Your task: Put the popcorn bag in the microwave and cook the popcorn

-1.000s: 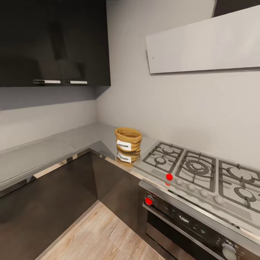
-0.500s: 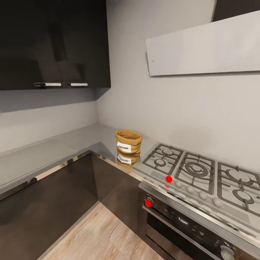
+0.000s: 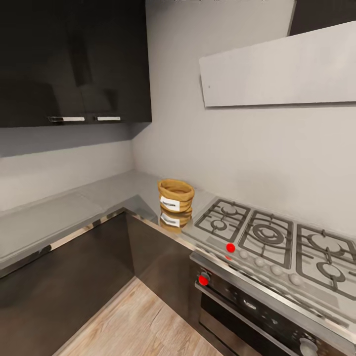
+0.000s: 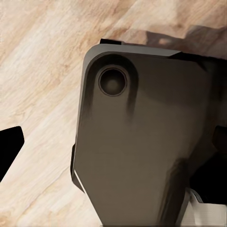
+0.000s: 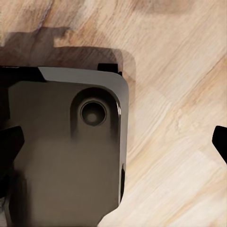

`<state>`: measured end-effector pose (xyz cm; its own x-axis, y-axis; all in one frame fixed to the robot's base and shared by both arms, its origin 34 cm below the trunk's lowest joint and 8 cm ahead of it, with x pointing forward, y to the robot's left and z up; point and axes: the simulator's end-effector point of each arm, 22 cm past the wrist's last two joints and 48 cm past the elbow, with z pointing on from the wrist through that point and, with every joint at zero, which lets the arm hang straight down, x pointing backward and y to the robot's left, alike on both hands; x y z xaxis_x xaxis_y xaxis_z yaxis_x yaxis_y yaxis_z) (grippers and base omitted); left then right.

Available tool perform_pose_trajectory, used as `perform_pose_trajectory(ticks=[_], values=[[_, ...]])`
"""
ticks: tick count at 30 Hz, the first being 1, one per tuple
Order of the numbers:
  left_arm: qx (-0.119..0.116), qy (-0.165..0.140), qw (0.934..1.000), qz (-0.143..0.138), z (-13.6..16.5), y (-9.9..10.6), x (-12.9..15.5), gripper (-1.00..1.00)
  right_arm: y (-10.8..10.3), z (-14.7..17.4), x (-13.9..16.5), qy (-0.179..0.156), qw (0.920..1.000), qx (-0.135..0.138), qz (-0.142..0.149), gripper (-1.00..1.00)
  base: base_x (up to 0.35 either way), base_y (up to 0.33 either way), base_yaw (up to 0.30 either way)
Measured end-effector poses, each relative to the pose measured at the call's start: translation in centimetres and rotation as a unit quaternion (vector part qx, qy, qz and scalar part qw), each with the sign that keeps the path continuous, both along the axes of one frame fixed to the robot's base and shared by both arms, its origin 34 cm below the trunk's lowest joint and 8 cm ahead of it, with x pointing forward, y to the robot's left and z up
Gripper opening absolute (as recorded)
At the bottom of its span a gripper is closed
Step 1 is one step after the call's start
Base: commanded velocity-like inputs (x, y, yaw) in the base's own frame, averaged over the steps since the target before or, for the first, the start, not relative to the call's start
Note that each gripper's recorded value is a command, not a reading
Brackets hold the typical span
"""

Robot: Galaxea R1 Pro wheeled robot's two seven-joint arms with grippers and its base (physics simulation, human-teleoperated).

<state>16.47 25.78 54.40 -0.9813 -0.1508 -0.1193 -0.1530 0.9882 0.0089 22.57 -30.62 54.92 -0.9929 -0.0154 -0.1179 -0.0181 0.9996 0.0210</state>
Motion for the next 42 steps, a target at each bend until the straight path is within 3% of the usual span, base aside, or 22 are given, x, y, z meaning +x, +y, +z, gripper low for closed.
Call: perform_pose_trajectory(ticks=[13,42], values=[[0.001,0.000,1.0000,0.000,1.5,0.1,-0.3,1.00,0.0,1.5,-0.3,0.001,1.0000,0.000,0.000,1.00,0.000,0.000,0.000],[0.001,0.017,0.9999,0.000,1.5,0.2,-1.6,1.00,0.1,1.3,-1.6,0.017,0.9999,0.001,0.000,1.00,0.000,0.000,0.037]])
